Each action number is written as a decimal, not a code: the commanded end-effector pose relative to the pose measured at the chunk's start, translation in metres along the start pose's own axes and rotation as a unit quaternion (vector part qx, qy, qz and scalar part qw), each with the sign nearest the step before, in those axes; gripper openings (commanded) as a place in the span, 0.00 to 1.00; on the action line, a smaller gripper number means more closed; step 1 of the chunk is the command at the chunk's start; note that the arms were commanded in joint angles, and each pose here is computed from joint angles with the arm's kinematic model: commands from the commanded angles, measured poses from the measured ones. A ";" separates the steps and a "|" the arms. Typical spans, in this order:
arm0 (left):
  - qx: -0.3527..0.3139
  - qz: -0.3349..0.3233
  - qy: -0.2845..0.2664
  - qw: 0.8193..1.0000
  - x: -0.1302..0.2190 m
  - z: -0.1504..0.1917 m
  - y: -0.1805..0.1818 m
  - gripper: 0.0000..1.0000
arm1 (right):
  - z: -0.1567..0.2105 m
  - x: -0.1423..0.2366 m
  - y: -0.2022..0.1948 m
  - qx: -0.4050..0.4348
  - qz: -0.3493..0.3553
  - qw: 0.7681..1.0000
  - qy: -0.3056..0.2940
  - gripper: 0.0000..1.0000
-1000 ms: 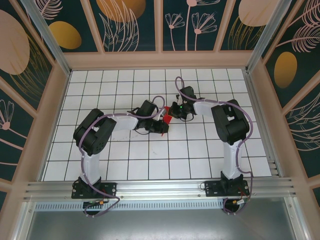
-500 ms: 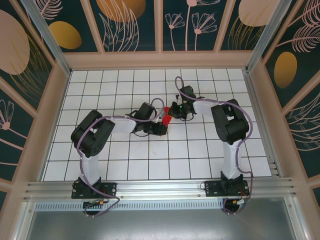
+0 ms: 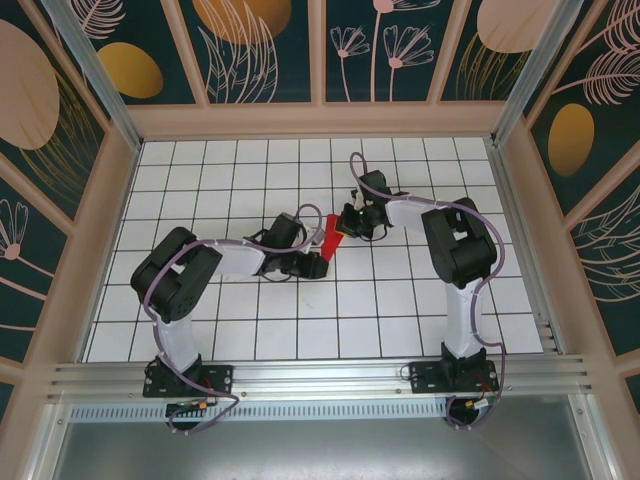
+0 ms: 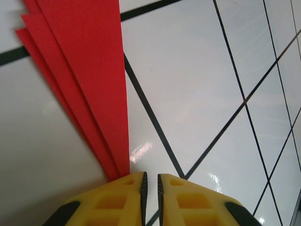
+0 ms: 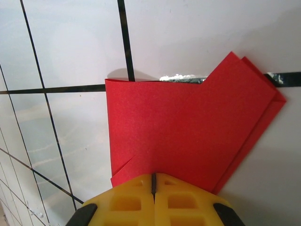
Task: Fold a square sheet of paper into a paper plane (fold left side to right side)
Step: Fold the wing for the fifth time at the center of the table.
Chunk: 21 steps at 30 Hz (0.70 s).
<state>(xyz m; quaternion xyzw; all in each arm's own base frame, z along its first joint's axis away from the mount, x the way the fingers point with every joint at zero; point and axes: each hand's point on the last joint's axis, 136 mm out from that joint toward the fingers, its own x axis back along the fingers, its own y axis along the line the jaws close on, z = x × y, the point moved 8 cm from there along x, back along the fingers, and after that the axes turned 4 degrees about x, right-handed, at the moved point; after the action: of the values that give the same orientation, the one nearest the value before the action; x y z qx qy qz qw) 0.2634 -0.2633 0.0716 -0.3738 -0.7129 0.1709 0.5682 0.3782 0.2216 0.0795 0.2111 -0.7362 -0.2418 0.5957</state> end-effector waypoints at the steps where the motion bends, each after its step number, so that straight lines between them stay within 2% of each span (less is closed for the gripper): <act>1: 0.071 -0.034 0.105 0.991 0.000 0.053 0.016 0.17 | 0.009 -0.018 -0.037 -0.023 0.081 0.996 0.018 0.06; 5: 0.057 -0.024 0.079 0.995 0.014 0.038 0.000 0.07 | 0.009 -0.018 -0.036 -0.021 0.077 0.997 0.019 0.06; 12: 0.016 0.043 -0.016 0.999 0.061 -0.023 -0.051 0.10 | 0.009 -0.018 -0.033 -0.017 0.068 0.997 0.017 0.06; 16: 0.013 0.044 -0.029 0.999 0.056 -0.043 -0.053 0.11 | 0.008 -0.016 -0.031 -0.015 0.065 0.998 0.015 0.06; 21: 0.024 0.039 -0.013 0.999 0.025 -0.057 -0.039 0.15 | 0.008 -0.017 -0.029 -0.013 0.060 0.998 0.016 0.06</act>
<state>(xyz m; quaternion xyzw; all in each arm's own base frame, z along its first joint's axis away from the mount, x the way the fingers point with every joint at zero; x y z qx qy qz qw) 0.2973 -0.2773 0.1512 -0.3962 -0.7151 0.2119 0.5355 0.3783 0.2219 0.0799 0.2133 -0.7357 -0.2413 0.5958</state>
